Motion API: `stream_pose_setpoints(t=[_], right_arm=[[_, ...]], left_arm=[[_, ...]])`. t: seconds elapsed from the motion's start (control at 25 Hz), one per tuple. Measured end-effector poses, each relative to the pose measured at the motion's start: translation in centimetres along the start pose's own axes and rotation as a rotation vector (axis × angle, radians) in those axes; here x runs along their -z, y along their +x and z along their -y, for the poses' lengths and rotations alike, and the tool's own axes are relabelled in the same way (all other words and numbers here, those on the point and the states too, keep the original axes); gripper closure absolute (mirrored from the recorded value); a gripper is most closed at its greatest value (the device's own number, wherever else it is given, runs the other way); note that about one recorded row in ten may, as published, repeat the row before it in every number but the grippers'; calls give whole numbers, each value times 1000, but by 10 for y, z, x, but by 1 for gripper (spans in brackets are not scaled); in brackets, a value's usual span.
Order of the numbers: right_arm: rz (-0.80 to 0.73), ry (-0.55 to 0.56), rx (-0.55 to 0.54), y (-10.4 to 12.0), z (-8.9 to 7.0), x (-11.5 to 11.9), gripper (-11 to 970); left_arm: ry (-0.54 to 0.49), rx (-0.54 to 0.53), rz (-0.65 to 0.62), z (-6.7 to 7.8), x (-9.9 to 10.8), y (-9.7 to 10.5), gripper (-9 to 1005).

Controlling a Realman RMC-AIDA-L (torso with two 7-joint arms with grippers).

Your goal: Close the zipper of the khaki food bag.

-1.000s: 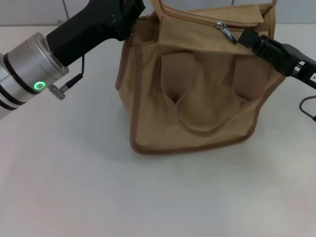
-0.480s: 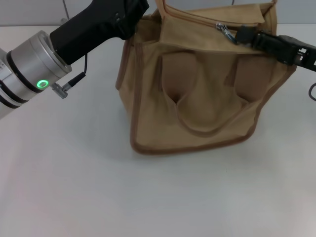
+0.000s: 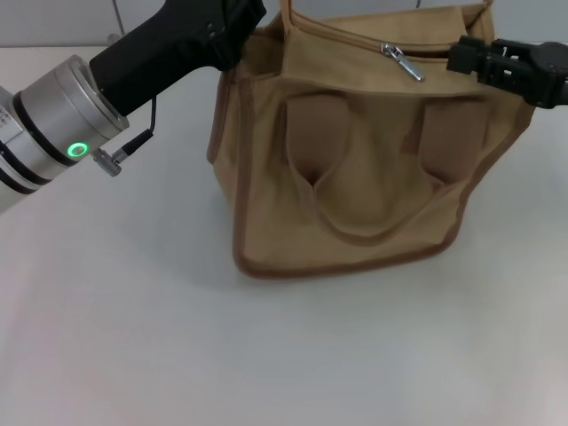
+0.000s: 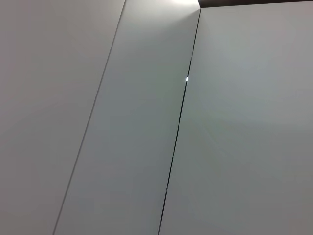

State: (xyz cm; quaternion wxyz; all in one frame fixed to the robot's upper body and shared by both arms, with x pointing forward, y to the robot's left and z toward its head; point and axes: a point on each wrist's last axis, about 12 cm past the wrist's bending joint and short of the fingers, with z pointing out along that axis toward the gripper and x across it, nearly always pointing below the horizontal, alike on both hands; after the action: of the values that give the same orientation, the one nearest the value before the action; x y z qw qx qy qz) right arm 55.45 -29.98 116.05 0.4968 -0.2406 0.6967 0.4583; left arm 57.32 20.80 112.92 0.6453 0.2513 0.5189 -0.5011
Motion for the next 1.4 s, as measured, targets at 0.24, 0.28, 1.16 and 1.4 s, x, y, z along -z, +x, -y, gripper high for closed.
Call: stream_pose_setpoints(t=[0.24, 0.28, 1.16, 1.4], right_arm=[[-17, -9, -17, 4, 2, -12, 628], [-23, 0, -24, 6, 3, -15, 628], [-84, -70, -79, 12, 1, -49, 628], [-88, -41, -135, 14, 4, -46, 627]], left_arm=[[4, -2, 0, 0, -2, -1, 947], [4, -2, 0, 0, -2, -1, 947], [21, -5, 5, 0, -7, -3, 940], [20, -5, 6, 0, -7, -3, 938]])
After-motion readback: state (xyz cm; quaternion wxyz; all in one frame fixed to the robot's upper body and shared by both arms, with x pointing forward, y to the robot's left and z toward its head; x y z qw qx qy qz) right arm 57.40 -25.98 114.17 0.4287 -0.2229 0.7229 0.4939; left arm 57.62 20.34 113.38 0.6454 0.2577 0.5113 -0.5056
